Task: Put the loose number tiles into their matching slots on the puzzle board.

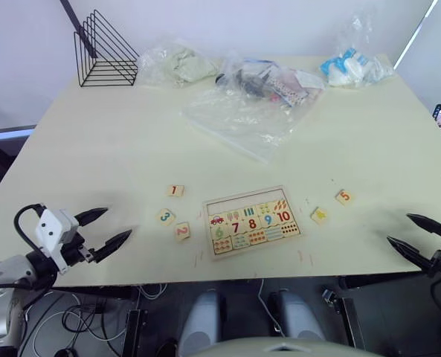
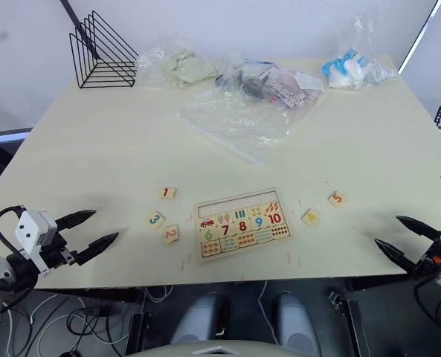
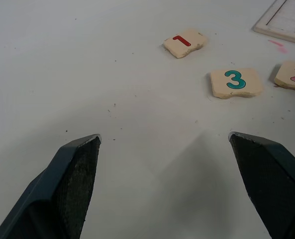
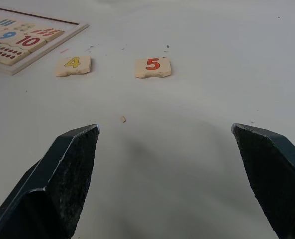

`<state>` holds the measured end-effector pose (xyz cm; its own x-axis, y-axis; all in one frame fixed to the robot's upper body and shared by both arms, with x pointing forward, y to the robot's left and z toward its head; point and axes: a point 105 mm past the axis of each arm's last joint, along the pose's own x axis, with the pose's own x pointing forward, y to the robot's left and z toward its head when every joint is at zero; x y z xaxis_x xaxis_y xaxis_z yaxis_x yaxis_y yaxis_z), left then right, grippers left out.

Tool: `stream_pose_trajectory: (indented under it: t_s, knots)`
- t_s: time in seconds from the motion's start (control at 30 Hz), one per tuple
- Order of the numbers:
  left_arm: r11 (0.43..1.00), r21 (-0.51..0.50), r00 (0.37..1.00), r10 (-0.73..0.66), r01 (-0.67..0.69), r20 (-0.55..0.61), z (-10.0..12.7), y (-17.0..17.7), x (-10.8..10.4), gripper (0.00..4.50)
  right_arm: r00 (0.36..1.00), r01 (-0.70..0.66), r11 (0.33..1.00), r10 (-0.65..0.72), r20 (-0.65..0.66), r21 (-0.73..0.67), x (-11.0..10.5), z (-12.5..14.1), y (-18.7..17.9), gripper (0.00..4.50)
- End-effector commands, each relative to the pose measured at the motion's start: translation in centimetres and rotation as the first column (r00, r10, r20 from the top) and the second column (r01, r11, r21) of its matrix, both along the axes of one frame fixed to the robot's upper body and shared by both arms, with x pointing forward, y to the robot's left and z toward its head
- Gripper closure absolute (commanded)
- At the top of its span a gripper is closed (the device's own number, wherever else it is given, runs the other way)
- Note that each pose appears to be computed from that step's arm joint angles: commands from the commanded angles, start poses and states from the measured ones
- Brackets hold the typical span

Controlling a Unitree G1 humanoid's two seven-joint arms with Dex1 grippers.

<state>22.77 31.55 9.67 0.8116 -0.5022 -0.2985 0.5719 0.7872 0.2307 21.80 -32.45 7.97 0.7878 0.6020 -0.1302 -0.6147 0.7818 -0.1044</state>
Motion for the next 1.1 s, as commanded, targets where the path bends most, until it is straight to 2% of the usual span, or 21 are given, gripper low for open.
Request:
stream_pose_trajectory:
  t_s: [0.03,0.43,0.67,0.9,1.1]
  knots:
    - [0.999,0.026,0.998,-0.021,0.020,0.052,1.1,0.1,0.3,0.12,0.998,0.015,1.000,-0.014,0.056,-0.007,-0.2,1.0,-0.6,0.00]
    - [0.992,0.014,0.989,-0.127,0.126,0.074,1.7,0.0,1.2,0.12,0.994,-0.042,0.999,0.041,0.104,0.006,-0.5,1.9,0.3,0.00]
    - [0.967,0.046,0.964,-0.255,0.252,0.077,3.0,-1.0,4.1,0.12,0.981,-0.159,0.986,0.152,0.124,0.049,-1.0,3.3,2.8,0.00]
    - [0.896,0.148,0.906,-0.424,0.419,0.001,3.5,-1.7,6.8,0.12,0.966,-0.223,0.972,0.209,0.153,0.079,-1.3,4.4,4.9,0.00]
    - [0.823,0.193,0.844,-0.534,0.534,-0.056,3.7,-3.1,8.9,0.12,0.955,-0.261,0.961,0.243,0.171,0.092,-1.7,4.8,6.2,0.00]
